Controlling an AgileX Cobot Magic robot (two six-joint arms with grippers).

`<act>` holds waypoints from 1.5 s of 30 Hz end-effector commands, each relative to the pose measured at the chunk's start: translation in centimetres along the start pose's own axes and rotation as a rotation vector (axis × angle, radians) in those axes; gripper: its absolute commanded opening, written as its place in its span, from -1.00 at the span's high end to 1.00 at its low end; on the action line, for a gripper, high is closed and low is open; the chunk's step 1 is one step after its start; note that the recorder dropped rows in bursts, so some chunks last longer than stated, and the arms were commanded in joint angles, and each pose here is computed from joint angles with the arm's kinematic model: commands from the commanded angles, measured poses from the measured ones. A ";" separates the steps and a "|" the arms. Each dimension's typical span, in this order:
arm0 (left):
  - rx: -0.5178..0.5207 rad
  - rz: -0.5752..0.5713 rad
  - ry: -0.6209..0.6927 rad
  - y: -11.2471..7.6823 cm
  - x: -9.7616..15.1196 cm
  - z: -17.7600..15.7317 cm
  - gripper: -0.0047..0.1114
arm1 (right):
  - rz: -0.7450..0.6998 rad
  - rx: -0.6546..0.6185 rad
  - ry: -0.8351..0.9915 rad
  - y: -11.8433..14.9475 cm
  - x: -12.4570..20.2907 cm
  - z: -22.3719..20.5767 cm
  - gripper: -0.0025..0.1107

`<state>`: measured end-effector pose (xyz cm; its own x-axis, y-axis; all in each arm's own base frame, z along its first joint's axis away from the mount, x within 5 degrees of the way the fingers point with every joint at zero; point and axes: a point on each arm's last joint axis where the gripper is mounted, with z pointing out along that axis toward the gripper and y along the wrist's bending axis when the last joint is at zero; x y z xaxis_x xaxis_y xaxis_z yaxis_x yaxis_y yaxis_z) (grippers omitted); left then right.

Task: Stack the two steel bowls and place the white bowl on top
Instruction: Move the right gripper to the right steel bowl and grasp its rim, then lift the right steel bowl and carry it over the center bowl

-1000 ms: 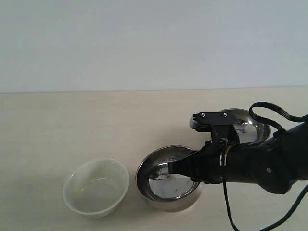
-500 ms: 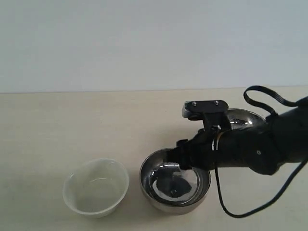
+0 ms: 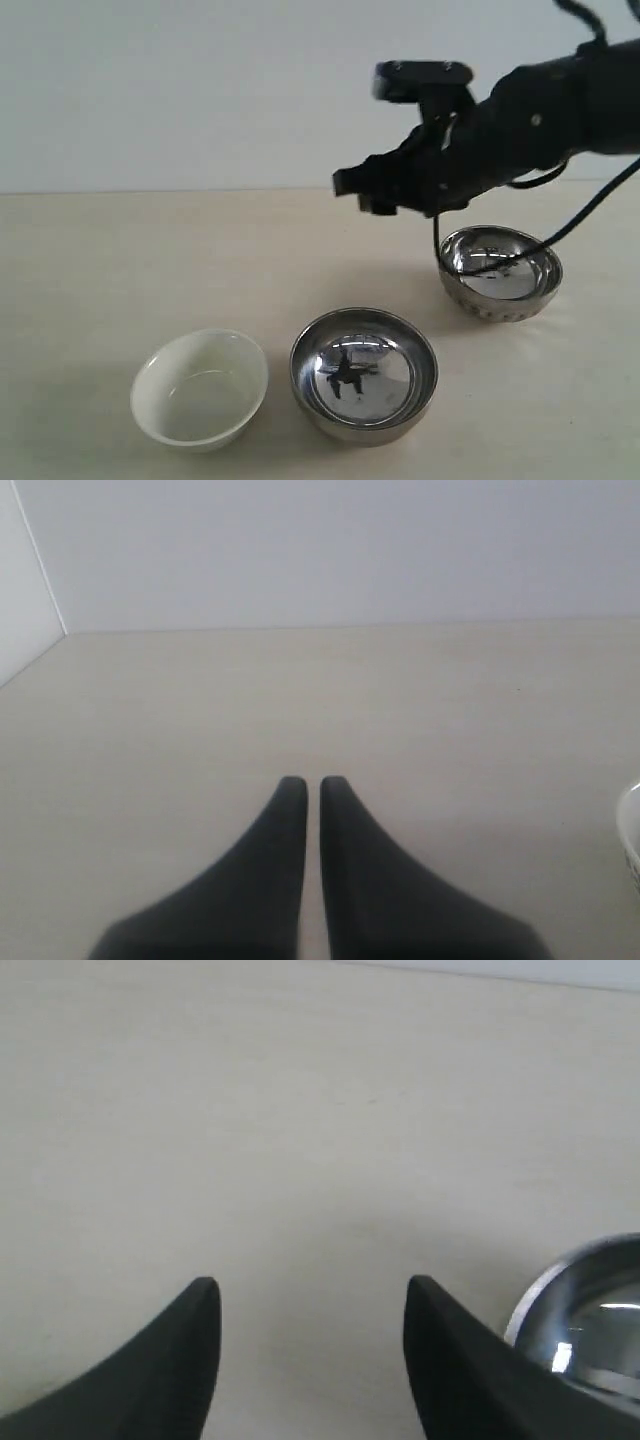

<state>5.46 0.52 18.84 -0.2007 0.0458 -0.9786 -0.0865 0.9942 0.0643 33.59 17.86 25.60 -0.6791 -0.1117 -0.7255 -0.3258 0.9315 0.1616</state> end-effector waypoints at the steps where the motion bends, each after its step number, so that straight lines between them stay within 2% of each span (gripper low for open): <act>1: 0.000 -0.014 -0.007 0.0 0.0 0.0 0.85 | 0.132 0.144 0.070 -6.1 -1.3 -1.3 0.07; 3: 0.000 -0.014 -0.007 0.0 0.0 0.0 0.85 | 0.181 0.203 0.108 -8.9 -1.0 -1.8 0.07; 9: 0.000 -0.014 -0.007 0.0 0.0 0.0 0.85 | 0.297 0.322 0.137 -15.1 1.0 -2.6 0.07; 14: 0.000 -0.014 -0.007 0.0 0.0 0.0 0.85 | 0.323 0.359 0.133 -17.3 2.6 -2.5 0.07; 25: 0.000 -0.014 -0.007 0.0 0.0 0.0 0.85 | 0.348 0.345 0.228 -18.6 5.6 2.6 0.07; 42: 0.000 -0.014 -0.007 0.0 0.0 0.0 0.85 | 0.397 0.327 0.224 -19.1 7.6 6.5 0.08; 45: 0.000 -0.014 -0.007 0.0 0.0 0.0 0.85 | 0.372 0.311 0.207 -18.2 7.4 6.8 0.25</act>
<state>5.46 0.52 18.84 -0.2007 0.0458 -0.9786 -0.0865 0.9942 0.0643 38.83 1.89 12.64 -0.8440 0.2332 -0.4829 0.1790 0.9714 0.1563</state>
